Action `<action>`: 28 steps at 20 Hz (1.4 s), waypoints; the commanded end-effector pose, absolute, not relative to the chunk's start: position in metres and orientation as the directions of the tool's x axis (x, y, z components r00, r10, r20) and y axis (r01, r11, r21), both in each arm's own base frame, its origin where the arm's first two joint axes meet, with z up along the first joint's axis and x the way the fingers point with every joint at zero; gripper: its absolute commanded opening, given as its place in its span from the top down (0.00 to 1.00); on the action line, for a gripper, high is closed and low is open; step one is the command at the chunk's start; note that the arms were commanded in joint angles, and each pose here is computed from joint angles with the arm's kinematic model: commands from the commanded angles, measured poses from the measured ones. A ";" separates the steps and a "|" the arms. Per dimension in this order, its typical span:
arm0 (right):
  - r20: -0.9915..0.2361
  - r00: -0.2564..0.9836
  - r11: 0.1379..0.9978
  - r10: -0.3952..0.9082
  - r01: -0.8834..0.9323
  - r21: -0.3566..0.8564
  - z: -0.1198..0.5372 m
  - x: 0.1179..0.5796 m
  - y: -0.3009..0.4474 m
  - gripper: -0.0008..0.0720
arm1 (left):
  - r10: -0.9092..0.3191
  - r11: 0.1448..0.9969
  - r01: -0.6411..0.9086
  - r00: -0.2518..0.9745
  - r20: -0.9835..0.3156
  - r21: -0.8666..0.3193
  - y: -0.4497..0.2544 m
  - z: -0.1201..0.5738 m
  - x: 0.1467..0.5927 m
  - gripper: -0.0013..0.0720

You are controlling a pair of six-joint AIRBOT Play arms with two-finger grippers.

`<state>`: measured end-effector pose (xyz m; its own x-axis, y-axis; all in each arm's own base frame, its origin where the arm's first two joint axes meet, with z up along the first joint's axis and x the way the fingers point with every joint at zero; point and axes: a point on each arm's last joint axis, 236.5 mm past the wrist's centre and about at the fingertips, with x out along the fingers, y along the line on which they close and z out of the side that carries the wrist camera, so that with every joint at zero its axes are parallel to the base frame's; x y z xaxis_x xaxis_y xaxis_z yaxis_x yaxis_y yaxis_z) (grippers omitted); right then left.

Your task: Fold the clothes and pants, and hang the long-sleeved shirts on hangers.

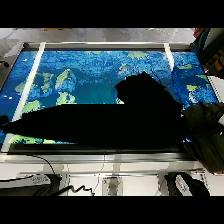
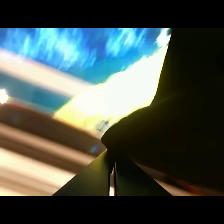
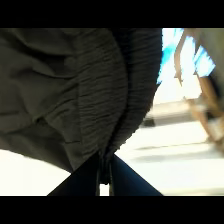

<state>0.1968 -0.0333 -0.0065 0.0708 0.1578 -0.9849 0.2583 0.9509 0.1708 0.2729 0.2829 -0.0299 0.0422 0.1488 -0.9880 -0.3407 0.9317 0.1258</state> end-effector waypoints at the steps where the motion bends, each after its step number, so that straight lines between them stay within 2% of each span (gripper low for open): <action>1: -0.977 -0.055 0.942 0.206 0.282 0.183 -0.038 0.148 -0.014 0.96 | 0.158 0.926 -0.333 -0.077 -0.984 0.175 0.290 -0.040 0.241 0.97; 5: -0.974 -0.070 0.939 0.217 0.286 0.189 -0.042 0.144 -0.012 0.96 | 0.168 0.923 -0.323 -0.152 -0.974 0.209 0.296 -0.055 0.215 0.97; 10: -0.971 -0.065 0.936 0.228 0.288 0.201 -0.042 0.145 -0.009 0.96 | 0.210 0.915 -0.330 -0.097 -0.973 0.231 0.308 -0.056 0.225 0.97; 11: -0.971 -0.062 0.936 0.231 0.288 0.204 -0.042 0.145 -0.008 0.90 | 0.212 0.915 -0.331 -0.089 -0.973 0.230 0.308 -0.056 0.227 0.94; 12: -0.970 -0.055 0.934 0.235 0.288 0.210 -0.042 0.147 -0.007 0.70 | 0.210 0.915 -0.332 -0.087 -0.974 0.227 0.308 -0.056 0.227 0.79; 13: -0.970 -0.035 0.932 0.241 0.289 0.221 -0.041 0.152 -0.006 0.39 | 0.203 0.916 -0.337 -0.081 -0.976 0.218 0.306 -0.057 0.229 0.43; 14: -0.970 -0.009 0.929 0.245 0.289 0.232 -0.040 0.158 -0.005 0.27 | 0.191 0.916 -0.345 -0.069 -0.979 0.203 0.303 -0.058 0.232 0.08; 15: -0.968 0.030 0.925 0.249 0.287 0.247 -0.035 0.168 -0.004 0.27 | 0.177 0.914 -0.361 -0.055 -0.983 0.185 0.300 -0.058 0.235 0.01; 17: -0.958 0.142 0.918 0.250 0.278 0.281 -0.019 0.197 -0.005 0.27 | 0.173 0.907 -0.383 -0.041 -0.984 0.176 0.294 -0.057 0.243 0.01; 19: -0.927 0.307 0.916 0.217 0.264 0.302 0.005 0.239 -0.014 0.27 | 0.181 0.913 -0.367 -0.022 -0.983 0.177 0.285 -0.052 0.257 0.01; 22: -0.848 0.490 0.901 0.203 0.245 0.357 0.040 0.299 -0.024 0.27 | 0.185 0.944 -0.287 0.054 -0.981 0.162 0.257 -0.037 0.299 0.01; 25: -0.814 0.509 0.901 0.282 0.151 0.407 0.049 0.344 -0.008 0.27 | 0.209 0.970 -0.157 0.149 -0.966 0.186 0.219 -0.010 0.350 0.01; 28: -0.825 0.447 0.914 0.346 0.036 0.403 0.034 0.391 0.032 0.27 | 0.203 0.979 -0.015 0.237 -0.950 0.205 0.166 0.011 0.395 0.02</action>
<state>0.3433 0.0031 0.0360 0.4385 0.2955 -0.8488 0.1275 0.9144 0.3842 0.3576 0.2116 -0.0084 0.1586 0.2127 -0.9642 -0.1283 0.9727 0.1935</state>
